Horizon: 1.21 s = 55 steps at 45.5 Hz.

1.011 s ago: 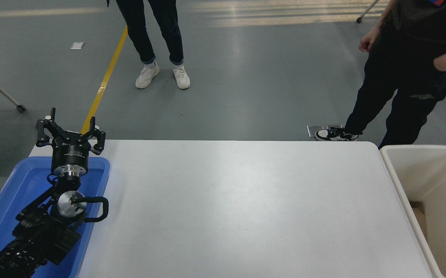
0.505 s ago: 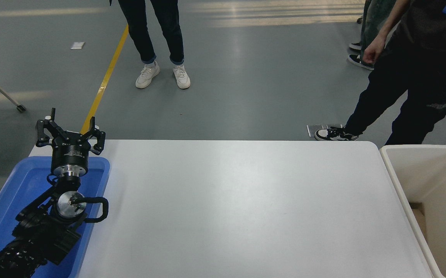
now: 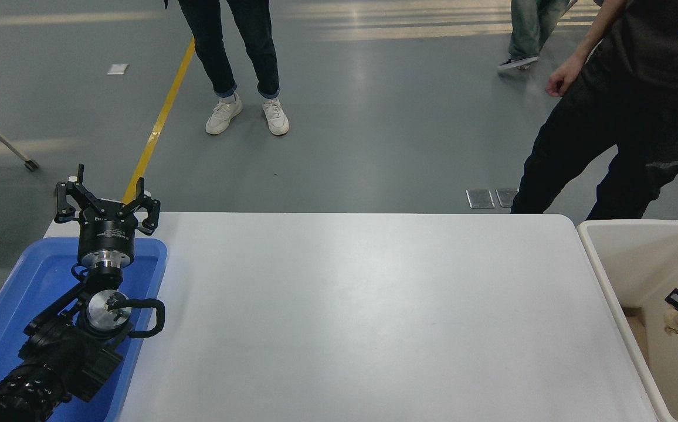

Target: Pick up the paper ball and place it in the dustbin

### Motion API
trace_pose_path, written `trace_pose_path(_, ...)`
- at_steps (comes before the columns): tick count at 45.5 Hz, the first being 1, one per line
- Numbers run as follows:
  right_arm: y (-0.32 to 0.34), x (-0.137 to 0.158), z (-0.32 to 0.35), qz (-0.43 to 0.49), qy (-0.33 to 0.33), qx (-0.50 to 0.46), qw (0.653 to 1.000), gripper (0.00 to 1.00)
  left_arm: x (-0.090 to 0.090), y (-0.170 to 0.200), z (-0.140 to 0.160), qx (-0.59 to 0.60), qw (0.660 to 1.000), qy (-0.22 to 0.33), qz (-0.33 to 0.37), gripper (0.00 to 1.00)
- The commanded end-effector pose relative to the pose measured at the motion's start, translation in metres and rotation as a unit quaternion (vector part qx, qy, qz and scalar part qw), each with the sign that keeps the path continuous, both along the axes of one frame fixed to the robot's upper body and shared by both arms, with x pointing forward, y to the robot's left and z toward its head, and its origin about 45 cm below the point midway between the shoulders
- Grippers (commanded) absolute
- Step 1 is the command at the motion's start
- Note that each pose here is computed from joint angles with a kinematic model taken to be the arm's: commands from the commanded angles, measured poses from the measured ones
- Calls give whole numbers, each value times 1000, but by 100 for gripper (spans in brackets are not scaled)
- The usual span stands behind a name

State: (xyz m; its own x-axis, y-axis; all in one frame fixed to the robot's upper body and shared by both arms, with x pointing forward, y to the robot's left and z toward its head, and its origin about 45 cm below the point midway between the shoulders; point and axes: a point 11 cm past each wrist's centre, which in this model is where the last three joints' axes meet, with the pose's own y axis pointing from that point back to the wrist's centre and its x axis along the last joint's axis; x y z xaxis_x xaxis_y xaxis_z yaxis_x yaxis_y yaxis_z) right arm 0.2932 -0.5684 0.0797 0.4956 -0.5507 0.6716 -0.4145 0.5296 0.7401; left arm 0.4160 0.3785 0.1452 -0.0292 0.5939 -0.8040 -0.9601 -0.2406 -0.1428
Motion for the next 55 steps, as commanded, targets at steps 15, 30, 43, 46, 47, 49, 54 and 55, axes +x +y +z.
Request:
trace_pose_path(15, 18, 11, 14, 75, 59, 0, 995, 100, 0, 0, 0, 1, 1000, 0, 0, 99)
trace_pose_path(30, 63, 31, 51, 153, 127, 44, 979, 100, 0, 0, 0, 1, 1000, 1, -1, 99)
trace_pose_path(43, 138, 55, 106, 222, 165, 151, 949, 100, 0, 0, 0, 1, 1000, 1, -1, 99)
trace_pose_path(46, 154, 56, 116, 240, 177, 166, 940, 100, 0, 0, 0, 1, 1000, 1, -1, 99)
trace_pose_path(47, 159, 56, 119, 244, 181, 172, 937, 100, 0, 0, 0, 1, 1000, 1, -2, 99)
trace_pose_path(49, 171, 57, 126, 256, 187, 183, 931, 100, 0, 0, 0, 1, 1000, 1, -2, 99)
trace_pose_path(54, 201, 59, 142, 287, 201, 202, 915, 100, 0, -1, 0, 1, 1000, 0, -2, 99)
trace_pose_path(55, 205, 60, 145, 291, 200, 203, 913, 100, 0, 0, 0, 1, 1000, 1, -2, 99)
